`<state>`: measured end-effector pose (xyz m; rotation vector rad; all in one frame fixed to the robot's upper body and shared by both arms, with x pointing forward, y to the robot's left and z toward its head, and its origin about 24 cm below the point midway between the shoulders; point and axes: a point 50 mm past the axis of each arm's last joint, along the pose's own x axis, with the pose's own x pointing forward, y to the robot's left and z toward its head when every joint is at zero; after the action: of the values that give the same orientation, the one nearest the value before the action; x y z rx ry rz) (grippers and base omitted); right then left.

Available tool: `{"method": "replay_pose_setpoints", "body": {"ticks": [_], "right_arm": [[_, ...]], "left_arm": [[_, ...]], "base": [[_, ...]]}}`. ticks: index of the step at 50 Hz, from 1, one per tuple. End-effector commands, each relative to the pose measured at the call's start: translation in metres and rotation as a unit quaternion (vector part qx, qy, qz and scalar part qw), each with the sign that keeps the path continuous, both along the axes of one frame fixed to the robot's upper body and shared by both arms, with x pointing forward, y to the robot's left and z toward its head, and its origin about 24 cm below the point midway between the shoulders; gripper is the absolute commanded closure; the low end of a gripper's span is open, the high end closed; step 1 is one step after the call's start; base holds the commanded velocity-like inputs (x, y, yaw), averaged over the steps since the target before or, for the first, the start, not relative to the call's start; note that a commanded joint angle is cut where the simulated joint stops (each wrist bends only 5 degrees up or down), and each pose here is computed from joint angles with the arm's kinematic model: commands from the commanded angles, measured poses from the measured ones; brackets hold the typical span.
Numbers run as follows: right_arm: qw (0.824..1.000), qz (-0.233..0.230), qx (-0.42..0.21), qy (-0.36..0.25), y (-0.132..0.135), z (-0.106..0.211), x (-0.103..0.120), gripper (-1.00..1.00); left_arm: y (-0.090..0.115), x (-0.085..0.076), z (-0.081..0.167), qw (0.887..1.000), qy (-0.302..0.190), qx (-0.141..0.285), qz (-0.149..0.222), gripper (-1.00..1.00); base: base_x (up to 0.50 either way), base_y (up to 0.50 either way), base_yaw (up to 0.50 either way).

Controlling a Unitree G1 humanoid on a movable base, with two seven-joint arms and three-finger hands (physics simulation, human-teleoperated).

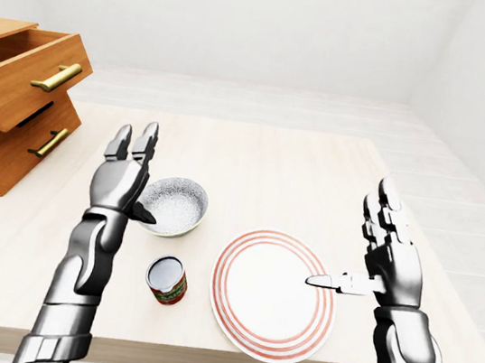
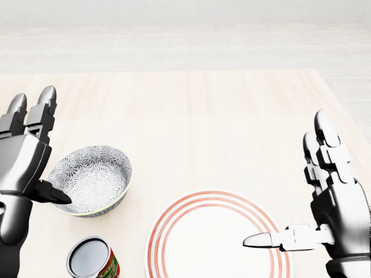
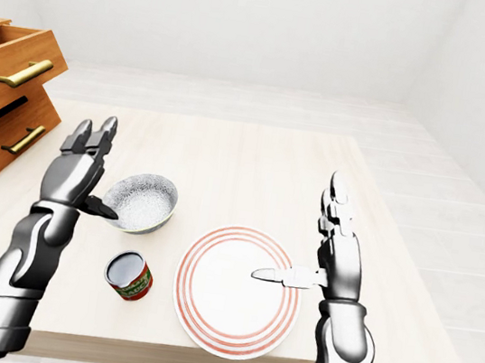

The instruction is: Put the bowl on the plate.

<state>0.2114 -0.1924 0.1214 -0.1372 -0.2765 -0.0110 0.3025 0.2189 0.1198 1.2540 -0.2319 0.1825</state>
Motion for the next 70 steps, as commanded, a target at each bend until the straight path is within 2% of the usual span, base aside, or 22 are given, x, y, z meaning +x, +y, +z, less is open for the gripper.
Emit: {"method": "replay_pose_setpoints", "body": {"ticks": [1,7,8,13,19,25,32,44,48,58,70], "right_arm": [[1.0,0.0,0.003,0.017,0.0,-0.008,0.002,-1.0],[1.0,0.0,0.007,0.024,-0.001,-0.011,0.002,-1.0],[1.0,-0.001,0.007,0.026,-0.001,-0.012,0.002,-1.0],[1.0,0.0,0.007,0.03,-0.002,-0.014,0.003,-1.0],[0.999,0.003,0.005,0.036,0.001,-0.016,0.004,-1.0],[0.999,0.003,0.005,0.036,0.001,-0.016,0.005,-1.0],[0.999,0.003,0.005,0.036,0.001,-0.017,0.006,-1.0],[0.999,0.002,0.003,0.037,0.001,-0.017,0.005,-1.0],[0.999,0.003,0.003,0.039,0.001,-0.018,0.004,-1.0],[0.999,0.002,0.004,0.041,-0.001,-0.018,0.006,-1.0],[0.999,0.003,0.0,0.033,0.0,-0.014,0.004,-1.0]], "left_arm": [[0.006,-0.003,-0.004,0.998,-0.01,0.065,0.023,-1.0],[0.005,-0.006,-0.007,0.996,-0.018,0.078,0.03,-1.0],[0.007,-0.01,-0.013,0.995,-0.017,0.096,0.035,-1.0],[0.009,-0.012,-0.016,0.995,-0.009,0.094,0.037,-1.0],[0.012,-0.014,-0.03,0.99,0.001,0.131,0.045,-1.0],[0.013,-0.015,-0.033,0.989,0.004,0.14,0.049,-1.0],[0.015,-0.015,-0.04,0.983,0.001,0.174,0.054,-1.0],[0.011,-0.014,-0.05,0.977,0.0,0.208,0.047,-1.0],[0.007,-0.013,-0.053,0.971,-0.023,0.236,0.04,-1.0],[0.003,-0.018,-0.058,0.97,-0.019,0.24,0.033,-1.0],[0.005,-0.015,-0.061,0.968,-0.02,0.247,0.034,-1.0]], "base": [[0.0,0.0,0.0],[0.0,0.0,0.0],[0.0,0.0,0.0],[0.0,0.0,0.0],[0.0,0.0,0.0],[0.0,0.0,0.0],[0.0,0.0,0.0],[0.0,0.0,0.0],[0.0,0.0,0.0],[0.0,0.0,0.0],[0.0,0.0,0.0]]}}
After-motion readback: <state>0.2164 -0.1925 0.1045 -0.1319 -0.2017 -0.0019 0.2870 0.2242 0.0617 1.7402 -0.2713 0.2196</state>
